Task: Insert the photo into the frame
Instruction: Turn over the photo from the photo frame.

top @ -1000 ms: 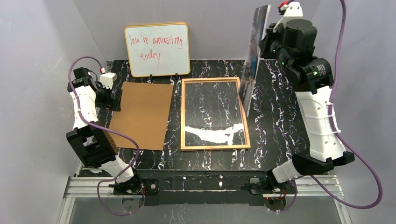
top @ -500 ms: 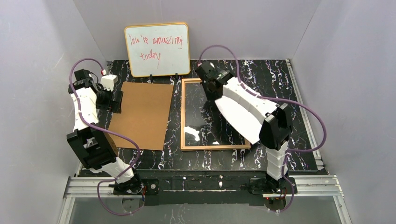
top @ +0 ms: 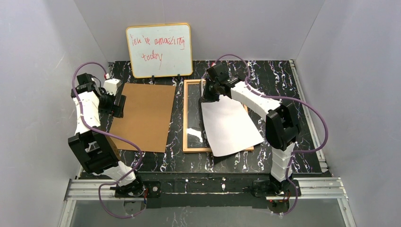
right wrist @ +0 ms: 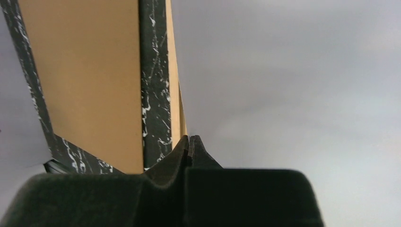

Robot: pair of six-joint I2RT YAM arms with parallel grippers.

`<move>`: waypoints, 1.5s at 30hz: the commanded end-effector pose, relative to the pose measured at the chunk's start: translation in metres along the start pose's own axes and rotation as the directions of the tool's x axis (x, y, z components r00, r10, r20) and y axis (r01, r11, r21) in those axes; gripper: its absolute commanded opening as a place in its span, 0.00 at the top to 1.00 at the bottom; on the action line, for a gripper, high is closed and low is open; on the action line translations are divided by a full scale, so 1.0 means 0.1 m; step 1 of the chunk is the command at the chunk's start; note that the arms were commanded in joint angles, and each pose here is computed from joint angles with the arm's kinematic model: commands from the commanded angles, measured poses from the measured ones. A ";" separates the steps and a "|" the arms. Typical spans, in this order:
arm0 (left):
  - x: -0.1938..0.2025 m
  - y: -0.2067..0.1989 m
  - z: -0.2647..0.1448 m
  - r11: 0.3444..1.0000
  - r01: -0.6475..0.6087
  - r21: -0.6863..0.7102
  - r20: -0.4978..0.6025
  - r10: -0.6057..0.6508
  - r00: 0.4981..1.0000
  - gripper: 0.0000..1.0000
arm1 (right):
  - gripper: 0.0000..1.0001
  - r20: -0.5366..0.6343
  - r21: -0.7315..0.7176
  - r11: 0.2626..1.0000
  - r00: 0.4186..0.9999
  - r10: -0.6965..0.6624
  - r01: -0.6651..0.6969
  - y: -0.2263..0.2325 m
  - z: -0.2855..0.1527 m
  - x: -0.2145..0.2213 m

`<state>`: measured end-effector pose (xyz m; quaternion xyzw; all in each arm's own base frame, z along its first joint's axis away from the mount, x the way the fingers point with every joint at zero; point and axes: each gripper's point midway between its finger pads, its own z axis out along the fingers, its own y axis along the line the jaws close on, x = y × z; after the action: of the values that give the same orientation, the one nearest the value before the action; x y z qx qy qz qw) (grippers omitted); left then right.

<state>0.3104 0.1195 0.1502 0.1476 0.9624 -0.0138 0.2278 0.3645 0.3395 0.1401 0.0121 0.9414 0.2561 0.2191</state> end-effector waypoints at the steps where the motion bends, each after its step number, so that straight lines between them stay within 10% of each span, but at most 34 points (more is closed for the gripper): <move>1: 0.02 -0.02 -0.07 1.000 -0.023 -0.014 0.009 0.023 1.000 0.02 | 0.99 0.123 -0.038 0.995 0.988 0.091 -0.087 0.26 0.04 -0.25; 12: 0.04 -0.01 -0.02 1.000 -0.027 -0.003 -0.003 0.027 1.000 0.02 | 0.99 0.350 0.184 0.957 0.925 0.148 -0.223 -0.08 0.06 -0.58; 45: 0.13 -0.03 0.07 0.999 -0.045 0.014 -0.032 0.045 0.998 0.02 | 0.99 0.518 0.112 0.899 0.797 0.311 -0.424 0.18 0.27 -0.70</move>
<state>0.3078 0.1234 0.1412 0.1655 0.9616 -0.0041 0.2188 0.4261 0.3568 0.1354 0.2484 0.8820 0.1664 0.3643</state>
